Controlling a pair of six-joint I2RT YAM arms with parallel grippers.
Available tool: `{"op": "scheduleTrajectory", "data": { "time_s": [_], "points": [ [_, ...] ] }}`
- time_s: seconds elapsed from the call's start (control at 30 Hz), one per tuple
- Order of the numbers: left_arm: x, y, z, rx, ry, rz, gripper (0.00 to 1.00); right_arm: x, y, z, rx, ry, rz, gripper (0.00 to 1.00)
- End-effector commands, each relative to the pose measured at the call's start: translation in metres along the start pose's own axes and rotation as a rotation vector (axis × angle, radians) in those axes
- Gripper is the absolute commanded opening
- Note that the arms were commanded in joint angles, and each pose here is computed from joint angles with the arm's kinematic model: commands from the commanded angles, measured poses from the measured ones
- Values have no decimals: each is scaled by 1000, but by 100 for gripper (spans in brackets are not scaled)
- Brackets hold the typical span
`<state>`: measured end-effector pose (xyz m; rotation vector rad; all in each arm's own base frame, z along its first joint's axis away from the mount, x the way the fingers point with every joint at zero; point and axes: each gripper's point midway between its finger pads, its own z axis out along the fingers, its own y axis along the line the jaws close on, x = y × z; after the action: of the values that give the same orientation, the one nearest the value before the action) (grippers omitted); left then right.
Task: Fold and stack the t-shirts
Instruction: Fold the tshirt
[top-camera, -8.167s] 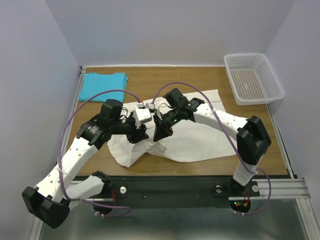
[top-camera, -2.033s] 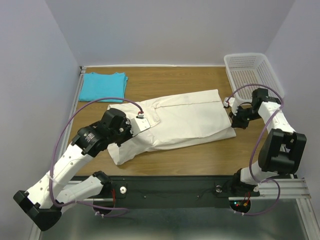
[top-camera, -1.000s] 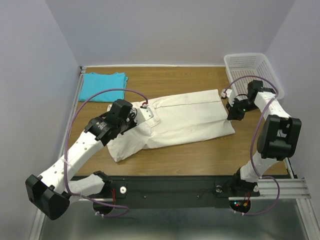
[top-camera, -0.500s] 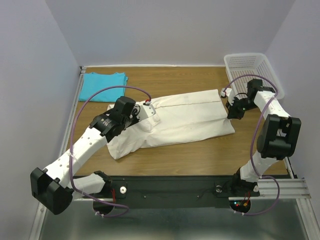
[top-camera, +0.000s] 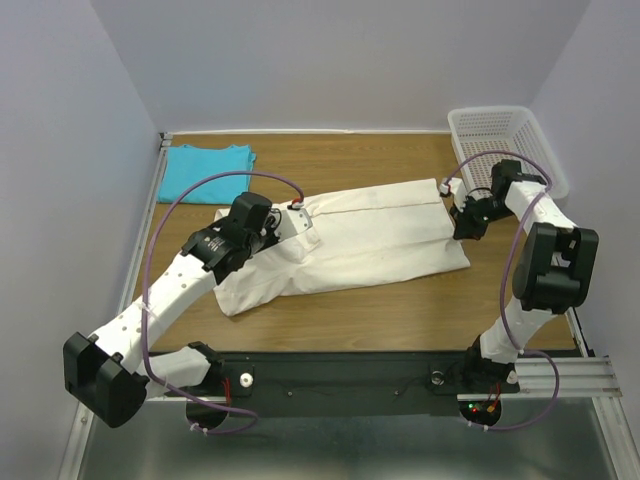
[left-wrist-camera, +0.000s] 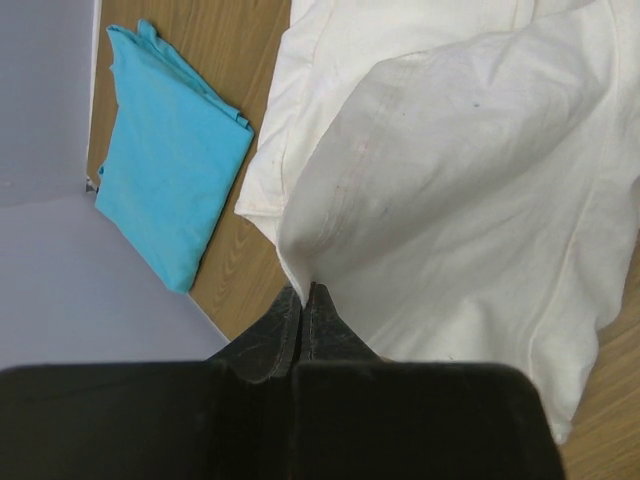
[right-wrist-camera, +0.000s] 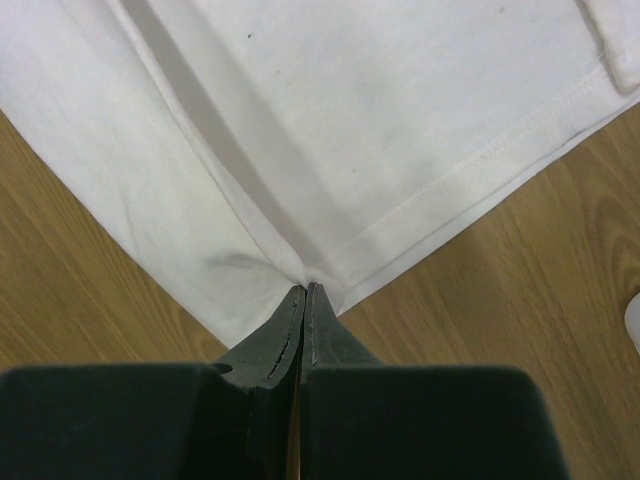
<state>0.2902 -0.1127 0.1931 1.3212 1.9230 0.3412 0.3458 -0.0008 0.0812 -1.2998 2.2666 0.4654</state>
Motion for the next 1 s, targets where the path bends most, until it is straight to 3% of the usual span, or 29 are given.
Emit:
{"op": "scheduleTrajectory", "data": {
  "time_s": [0.0,0.97],
  "points": [
    [-5,16,0,-56,-18,-8,0,-14,-17,-3,50,-15,-25,1],
    [-12,24,14,-64,-32,-24,0,-6,-35,12,77,23,38,3]
  ]
}}
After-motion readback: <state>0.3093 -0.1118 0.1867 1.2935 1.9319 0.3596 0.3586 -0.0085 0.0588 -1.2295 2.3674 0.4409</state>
